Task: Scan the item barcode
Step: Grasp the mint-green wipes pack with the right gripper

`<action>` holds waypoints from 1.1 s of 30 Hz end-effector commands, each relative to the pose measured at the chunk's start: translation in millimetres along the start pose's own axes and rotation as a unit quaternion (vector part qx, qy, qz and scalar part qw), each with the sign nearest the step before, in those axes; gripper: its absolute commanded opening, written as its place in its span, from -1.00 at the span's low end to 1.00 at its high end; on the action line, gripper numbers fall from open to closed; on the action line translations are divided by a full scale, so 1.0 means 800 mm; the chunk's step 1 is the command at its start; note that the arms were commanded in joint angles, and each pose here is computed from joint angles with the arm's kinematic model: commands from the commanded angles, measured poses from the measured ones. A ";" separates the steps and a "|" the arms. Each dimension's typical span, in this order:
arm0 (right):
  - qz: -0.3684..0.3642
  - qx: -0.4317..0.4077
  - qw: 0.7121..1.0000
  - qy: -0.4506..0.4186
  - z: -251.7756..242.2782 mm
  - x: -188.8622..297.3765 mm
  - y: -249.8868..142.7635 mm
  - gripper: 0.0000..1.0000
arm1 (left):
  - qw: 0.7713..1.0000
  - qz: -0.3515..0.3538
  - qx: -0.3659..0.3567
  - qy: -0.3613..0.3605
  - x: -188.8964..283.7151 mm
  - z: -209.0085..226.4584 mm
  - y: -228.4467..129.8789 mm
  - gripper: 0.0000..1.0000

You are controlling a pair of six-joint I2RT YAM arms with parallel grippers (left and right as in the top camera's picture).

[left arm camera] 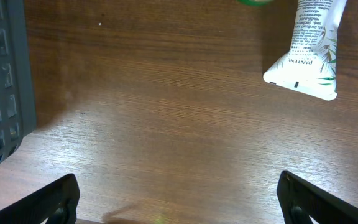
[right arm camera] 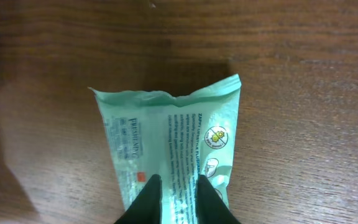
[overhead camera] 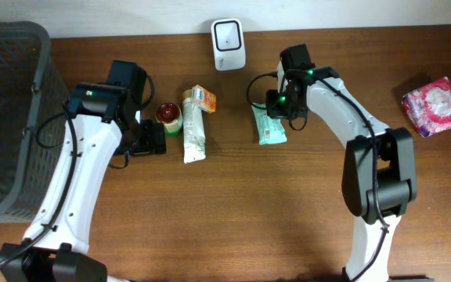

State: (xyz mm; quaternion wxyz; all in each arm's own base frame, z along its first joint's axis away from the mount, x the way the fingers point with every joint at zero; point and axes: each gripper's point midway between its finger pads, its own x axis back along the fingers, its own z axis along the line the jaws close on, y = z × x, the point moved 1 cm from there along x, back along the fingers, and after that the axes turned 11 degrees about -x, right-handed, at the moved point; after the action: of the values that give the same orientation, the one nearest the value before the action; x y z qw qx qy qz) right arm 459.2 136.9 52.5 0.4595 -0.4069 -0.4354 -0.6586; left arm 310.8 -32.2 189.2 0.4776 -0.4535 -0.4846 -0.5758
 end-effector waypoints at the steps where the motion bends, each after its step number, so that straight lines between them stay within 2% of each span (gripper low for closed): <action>1: -0.001 0.012 1.000 -0.006 0.013 -0.005 -0.005 -0.83 | 1.000 -0.005 0.007 0.003 0.004 0.003 -0.002 0.99; 2: -0.005 0.018 1.000 -0.019 0.014 -0.007 -0.007 -0.89 | 1.000 -0.005 0.007 0.003 0.004 0.003 -0.002 0.98; 13: 0.010 0.007 0.999 -0.033 -0.002 -0.035 -0.034 -0.92 | 1.000 -0.005 0.007 0.003 0.004 0.003 -0.002 0.98; 16: 0.004 -0.002 0.999 -0.033 0.007 -0.005 -0.026 -0.92 | 1.000 -0.005 0.007 0.003 0.004 0.003 -0.002 0.98; 19: 0.003 -0.002 0.999 -0.032 0.024 0.054 -0.017 -0.92 | 1.000 -0.005 0.007 0.003 0.004 0.003 -0.002 0.98; 21: 0.023 -0.005 0.999 -0.040 0.021 0.062 -0.026 -0.92 | 1.000 -0.005 0.007 0.003 0.004 0.003 -0.002 0.98; 27: 0.076 -0.001 0.995 -0.064 0.015 0.033 -0.076 -0.92 | 1.000 -0.005 0.007 0.003 0.004 0.003 -0.002 0.98; 33: 0.060 0.008 0.997 -0.055 0.011 -0.012 -0.091 -0.92 | 1.000 -0.005 0.007 0.003 0.004 0.003 -0.002 0.98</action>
State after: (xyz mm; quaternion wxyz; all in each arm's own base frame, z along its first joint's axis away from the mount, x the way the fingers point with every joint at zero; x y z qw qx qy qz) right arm 400.0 168.2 37.5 0.4818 -0.4525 -0.4404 -0.6075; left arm 310.8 -32.2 189.2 0.4776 -0.4534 -0.4845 -0.5758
